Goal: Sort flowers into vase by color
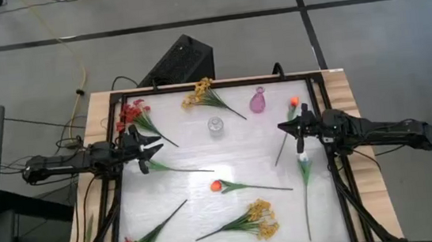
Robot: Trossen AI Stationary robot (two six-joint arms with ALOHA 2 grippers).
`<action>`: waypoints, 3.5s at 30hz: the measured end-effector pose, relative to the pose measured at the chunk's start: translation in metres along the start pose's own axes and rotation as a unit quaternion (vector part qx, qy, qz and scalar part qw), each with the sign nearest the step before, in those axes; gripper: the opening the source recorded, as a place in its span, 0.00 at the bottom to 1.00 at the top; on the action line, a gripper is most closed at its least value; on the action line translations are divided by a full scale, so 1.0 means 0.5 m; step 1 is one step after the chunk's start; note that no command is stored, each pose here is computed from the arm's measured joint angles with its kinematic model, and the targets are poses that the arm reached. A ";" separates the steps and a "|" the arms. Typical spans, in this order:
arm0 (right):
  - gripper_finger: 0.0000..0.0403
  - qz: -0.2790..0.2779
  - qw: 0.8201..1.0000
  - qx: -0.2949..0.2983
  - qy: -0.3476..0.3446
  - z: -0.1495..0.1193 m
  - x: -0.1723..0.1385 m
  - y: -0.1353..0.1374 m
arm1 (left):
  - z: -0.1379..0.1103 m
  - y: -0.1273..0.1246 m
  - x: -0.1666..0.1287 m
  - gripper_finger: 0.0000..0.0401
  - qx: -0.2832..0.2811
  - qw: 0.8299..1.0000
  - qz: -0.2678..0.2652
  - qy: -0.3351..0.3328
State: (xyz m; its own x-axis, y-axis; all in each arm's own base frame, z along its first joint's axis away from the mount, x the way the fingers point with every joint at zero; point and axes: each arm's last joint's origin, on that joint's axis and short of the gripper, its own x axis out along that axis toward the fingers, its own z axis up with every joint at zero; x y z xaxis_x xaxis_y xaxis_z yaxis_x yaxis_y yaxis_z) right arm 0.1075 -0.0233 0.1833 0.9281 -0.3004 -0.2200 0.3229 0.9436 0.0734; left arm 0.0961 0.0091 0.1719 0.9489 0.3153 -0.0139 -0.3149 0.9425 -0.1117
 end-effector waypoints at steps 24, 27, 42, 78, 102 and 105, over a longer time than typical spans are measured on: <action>0.14 0.000 1.000 0.000 0.000 0.000 0.000 0.000 | 0.000 0.000 0.000 0.33 0.000 1.000 0.000 0.000; 0.14 0.000 1.000 0.000 0.000 0.000 0.000 0.000 | 0.000 0.000 0.000 0.33 0.000 1.000 0.000 0.000; 0.14 0.000 1.000 -0.003 -0.002 0.000 0.000 0.000 | 0.005 0.000 0.000 0.33 0.013 1.000 0.004 -0.015; 0.14 0.268 0.947 -0.171 -0.038 0.271 0.414 0.336 | -0.005 -0.006 0.003 0.33 -0.115 0.992 -0.043 0.012; 0.14 0.479 0.867 -0.130 0.051 0.096 0.758 0.568 | -0.016 -0.005 0.012 0.33 -0.081 0.996 -0.016 0.040; 0.14 0.457 0.877 -0.138 0.049 0.082 0.778 0.580 | -0.017 -0.005 0.013 0.33 -0.068 0.997 -0.016 0.041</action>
State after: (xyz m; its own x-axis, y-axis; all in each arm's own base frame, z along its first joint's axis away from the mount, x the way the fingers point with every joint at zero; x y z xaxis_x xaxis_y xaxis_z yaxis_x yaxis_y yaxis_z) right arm 0.5697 0.1277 0.1590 0.7510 0.6004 -0.2749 -0.6181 0.7856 0.0271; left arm 0.1031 0.0078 0.1637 0.9588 0.2701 -0.0882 -0.2837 0.9268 -0.2460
